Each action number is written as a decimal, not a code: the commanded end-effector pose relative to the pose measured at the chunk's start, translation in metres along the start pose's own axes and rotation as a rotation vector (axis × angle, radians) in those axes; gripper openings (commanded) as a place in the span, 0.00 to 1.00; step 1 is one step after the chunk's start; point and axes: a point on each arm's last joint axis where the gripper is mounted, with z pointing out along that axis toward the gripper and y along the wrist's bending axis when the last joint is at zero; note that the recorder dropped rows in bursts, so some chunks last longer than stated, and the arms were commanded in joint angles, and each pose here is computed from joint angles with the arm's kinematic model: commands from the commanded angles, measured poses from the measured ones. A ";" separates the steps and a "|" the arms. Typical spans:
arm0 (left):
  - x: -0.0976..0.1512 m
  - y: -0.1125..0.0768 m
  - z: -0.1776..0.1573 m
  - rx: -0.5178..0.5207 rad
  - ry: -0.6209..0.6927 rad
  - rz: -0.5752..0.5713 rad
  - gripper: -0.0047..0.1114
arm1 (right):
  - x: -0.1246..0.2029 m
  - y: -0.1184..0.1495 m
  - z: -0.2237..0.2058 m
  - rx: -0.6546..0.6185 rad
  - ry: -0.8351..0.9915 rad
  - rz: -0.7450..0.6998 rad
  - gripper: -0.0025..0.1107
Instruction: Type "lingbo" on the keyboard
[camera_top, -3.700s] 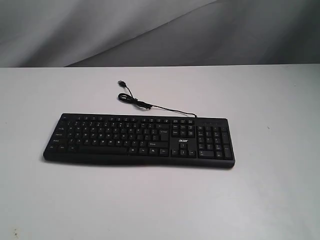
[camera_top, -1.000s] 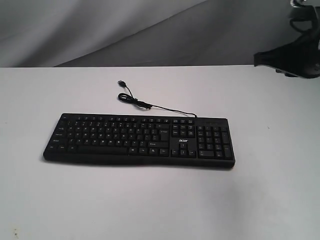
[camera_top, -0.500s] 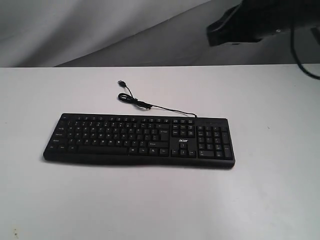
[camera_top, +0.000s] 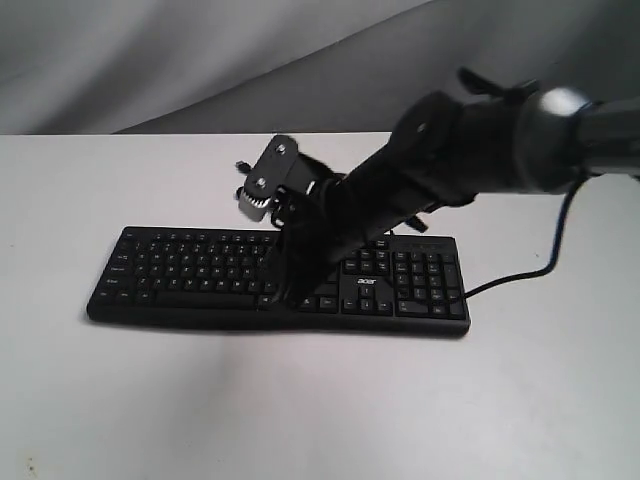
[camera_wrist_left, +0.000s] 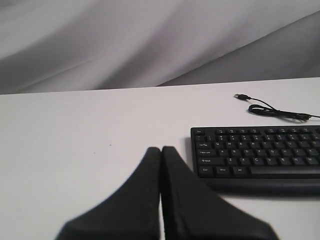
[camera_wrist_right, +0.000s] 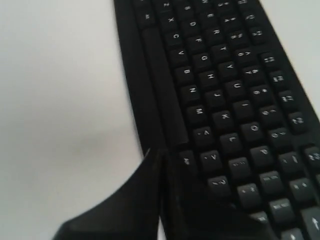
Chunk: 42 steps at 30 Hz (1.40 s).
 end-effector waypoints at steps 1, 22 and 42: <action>0.001 0.000 0.000 0.001 -0.006 -0.006 0.04 | -0.009 -0.010 0.024 0.007 0.005 0.010 0.02; 0.001 0.000 0.000 0.001 -0.006 -0.006 0.04 | -0.008 -0.050 0.073 0.072 0.173 0.030 0.02; 0.001 0.000 0.000 0.001 -0.006 -0.006 0.04 | -0.013 -0.046 0.067 0.034 0.164 -0.017 0.02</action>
